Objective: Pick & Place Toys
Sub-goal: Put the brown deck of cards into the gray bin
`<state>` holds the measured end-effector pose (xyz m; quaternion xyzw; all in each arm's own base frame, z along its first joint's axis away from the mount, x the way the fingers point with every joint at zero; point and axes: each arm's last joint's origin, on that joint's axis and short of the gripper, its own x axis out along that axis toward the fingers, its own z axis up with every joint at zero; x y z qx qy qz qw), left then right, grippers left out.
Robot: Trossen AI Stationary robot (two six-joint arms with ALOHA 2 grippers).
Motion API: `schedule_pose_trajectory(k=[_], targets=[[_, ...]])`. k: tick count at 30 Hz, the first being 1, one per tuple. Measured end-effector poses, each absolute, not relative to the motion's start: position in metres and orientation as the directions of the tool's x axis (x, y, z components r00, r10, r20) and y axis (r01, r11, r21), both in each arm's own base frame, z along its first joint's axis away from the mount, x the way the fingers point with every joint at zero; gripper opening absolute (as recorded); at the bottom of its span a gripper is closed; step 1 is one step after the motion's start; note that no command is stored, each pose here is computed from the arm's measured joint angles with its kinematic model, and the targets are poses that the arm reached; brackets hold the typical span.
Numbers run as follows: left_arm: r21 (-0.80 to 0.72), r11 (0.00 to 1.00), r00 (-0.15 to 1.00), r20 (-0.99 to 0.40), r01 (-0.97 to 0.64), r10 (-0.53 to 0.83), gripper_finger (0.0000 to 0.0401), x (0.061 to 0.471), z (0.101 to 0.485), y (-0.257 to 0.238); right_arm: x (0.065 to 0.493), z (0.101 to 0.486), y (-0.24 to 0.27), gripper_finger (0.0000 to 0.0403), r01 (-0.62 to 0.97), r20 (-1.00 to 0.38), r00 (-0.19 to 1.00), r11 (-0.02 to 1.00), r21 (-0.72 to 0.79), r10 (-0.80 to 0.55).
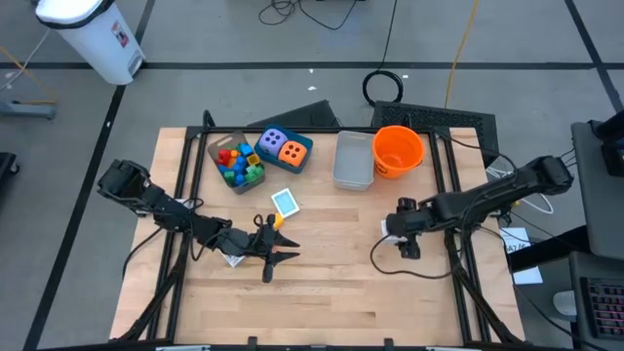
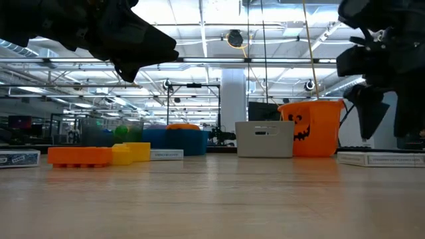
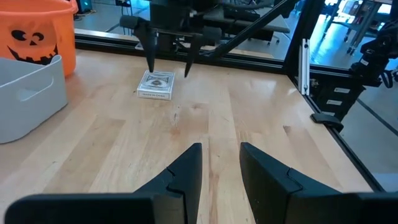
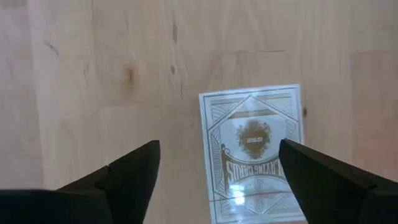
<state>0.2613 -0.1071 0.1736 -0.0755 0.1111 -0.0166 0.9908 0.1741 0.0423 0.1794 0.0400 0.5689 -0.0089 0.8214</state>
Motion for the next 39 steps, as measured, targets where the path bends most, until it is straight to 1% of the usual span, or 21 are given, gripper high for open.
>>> schedule_pose_trajectory(k=[6, 10, 21, 29, 34, 37, 39], targets=[[-0.15, 0.989, 0.975, -0.219, 0.016, -0.049, 0.0118, 0.261, 0.173, -0.107, 0.182, 0.168, 0.038, 0.0349, 0.022, -0.953, 0.301, 1.0, 0.019, 0.011], [-0.149, 0.989, 0.975, -0.219, 0.016, -0.049, 0.0118, 0.261, 0.173, -0.107, 0.187, 0.164, 0.032, 0.0356, 0.018, -0.956, 0.293, 1.0, 0.004, -0.001], [-0.147, 0.989, 0.973, -0.228, 0.015, -0.048, 0.0118, 0.261, 0.173, -0.107, 0.191, 0.162, 0.025, 0.0357, 0.0, -0.951, 0.309, 1.0, -0.013, -0.013], [-0.148, 0.989, 0.969, -0.243, 0.011, -0.047, 0.0118, 0.261, 0.171, -0.107, 0.186, 0.142, 0.024, 0.0357, -0.002, -0.962, 0.272, 1.0, -0.015, -0.014], [-0.147, 0.989, 0.969, -0.242, 0.011, -0.047, 0.0118, 0.261, 0.171, -0.107, 0.186, 0.141, 0.024, 0.0356, -0.001, -0.961, 0.277, 1.0, -0.015, -0.014], [-0.145, 0.989, 0.968, -0.246, 0.009, -0.045, 0.0118, 0.261, 0.171, -0.107, 0.186, 0.141, 0.024, 0.0348, -0.006, -0.959, 0.283, 1.0, -0.016, -0.014], [-0.146, 0.989, 0.968, -0.246, 0.009, -0.045, 0.0118, 0.261, 0.171, -0.107, 0.186, 0.142, 0.024, 0.0335, -0.011, -0.958, 0.285, 1.0, -0.018, -0.014]])
